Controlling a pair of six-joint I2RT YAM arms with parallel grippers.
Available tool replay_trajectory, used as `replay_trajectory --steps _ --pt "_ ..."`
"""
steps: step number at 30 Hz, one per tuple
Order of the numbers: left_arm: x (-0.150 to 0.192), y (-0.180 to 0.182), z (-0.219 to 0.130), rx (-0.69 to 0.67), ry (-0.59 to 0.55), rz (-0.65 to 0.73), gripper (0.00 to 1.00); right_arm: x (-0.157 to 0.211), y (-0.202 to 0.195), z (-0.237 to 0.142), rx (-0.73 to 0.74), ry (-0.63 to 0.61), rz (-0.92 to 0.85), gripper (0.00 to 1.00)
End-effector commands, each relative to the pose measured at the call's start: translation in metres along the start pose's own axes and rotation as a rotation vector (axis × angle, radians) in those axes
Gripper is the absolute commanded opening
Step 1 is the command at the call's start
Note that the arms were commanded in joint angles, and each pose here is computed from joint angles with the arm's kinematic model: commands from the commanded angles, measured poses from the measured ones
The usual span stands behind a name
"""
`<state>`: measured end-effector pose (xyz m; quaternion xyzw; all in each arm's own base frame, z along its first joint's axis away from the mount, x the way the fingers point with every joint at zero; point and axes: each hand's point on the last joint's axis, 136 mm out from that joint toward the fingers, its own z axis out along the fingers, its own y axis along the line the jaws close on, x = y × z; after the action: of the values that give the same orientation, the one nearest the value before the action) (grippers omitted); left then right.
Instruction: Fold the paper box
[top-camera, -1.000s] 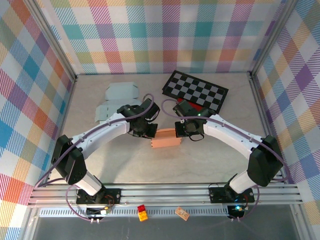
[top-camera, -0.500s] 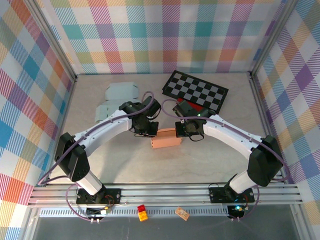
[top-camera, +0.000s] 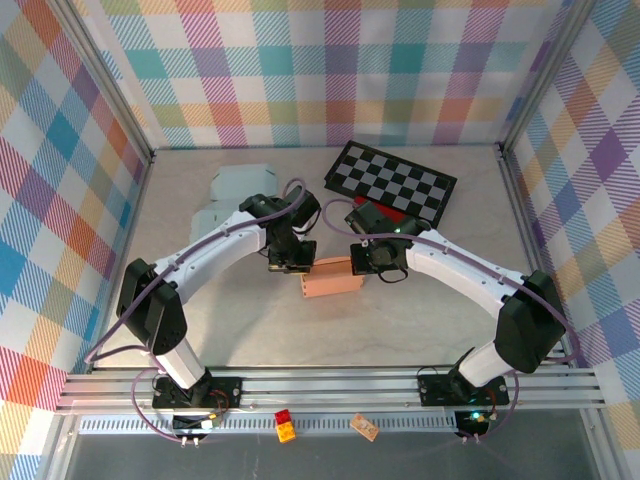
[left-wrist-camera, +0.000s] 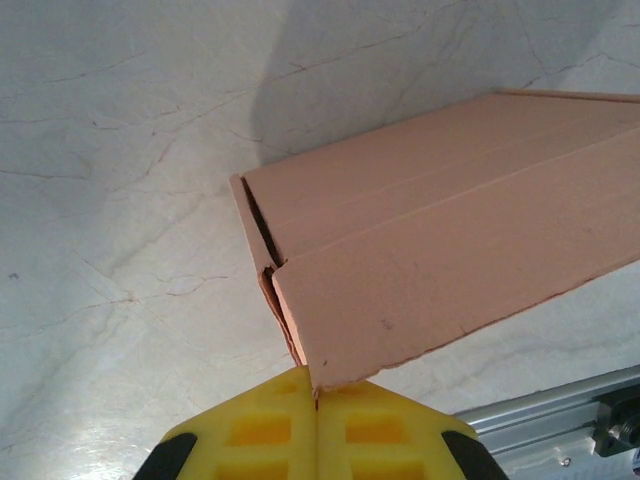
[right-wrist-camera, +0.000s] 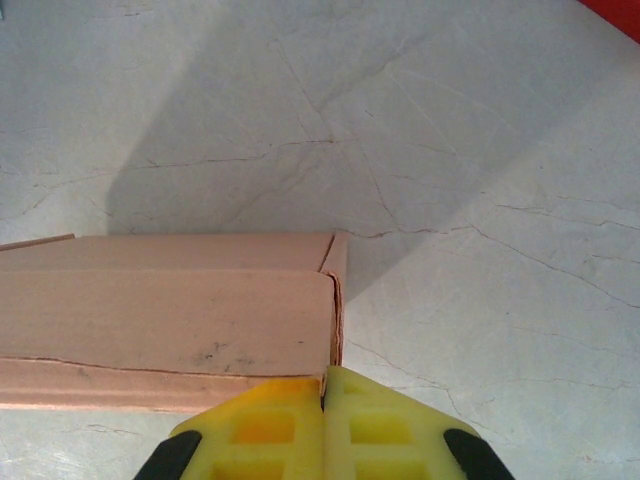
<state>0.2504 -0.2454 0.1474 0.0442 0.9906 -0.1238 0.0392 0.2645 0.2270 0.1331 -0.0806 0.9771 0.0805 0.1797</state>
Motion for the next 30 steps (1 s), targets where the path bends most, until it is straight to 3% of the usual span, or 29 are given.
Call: replay_trajectory --steps 1,20,22,25,27,30 --pt "0.003 -0.009 0.001 0.052 0.018 0.001 0.0 0.018 0.007 0.008 -0.023 0.071 -0.021 0.0" --pt "0.007 0.002 0.017 0.059 -0.042 0.048 0.0 0.029 -0.002 0.008 -0.027 0.044 -0.049 0.01" --pt "0.007 0.002 0.017 0.057 -0.049 0.052 0.0 0.031 -0.001 0.002 -0.039 0.057 -0.024 0.14" --pt "0.008 0.003 0.018 0.049 -0.058 0.064 0.0 0.033 0.005 -0.02 -0.091 0.074 0.073 0.42" --pt "0.008 0.003 0.017 0.046 -0.065 0.074 0.0 0.028 0.01 -0.041 -0.171 0.085 0.211 0.58" --pt "0.009 0.003 0.018 0.039 -0.075 0.083 0.0 0.016 0.013 -0.066 -0.287 0.084 0.475 0.72"
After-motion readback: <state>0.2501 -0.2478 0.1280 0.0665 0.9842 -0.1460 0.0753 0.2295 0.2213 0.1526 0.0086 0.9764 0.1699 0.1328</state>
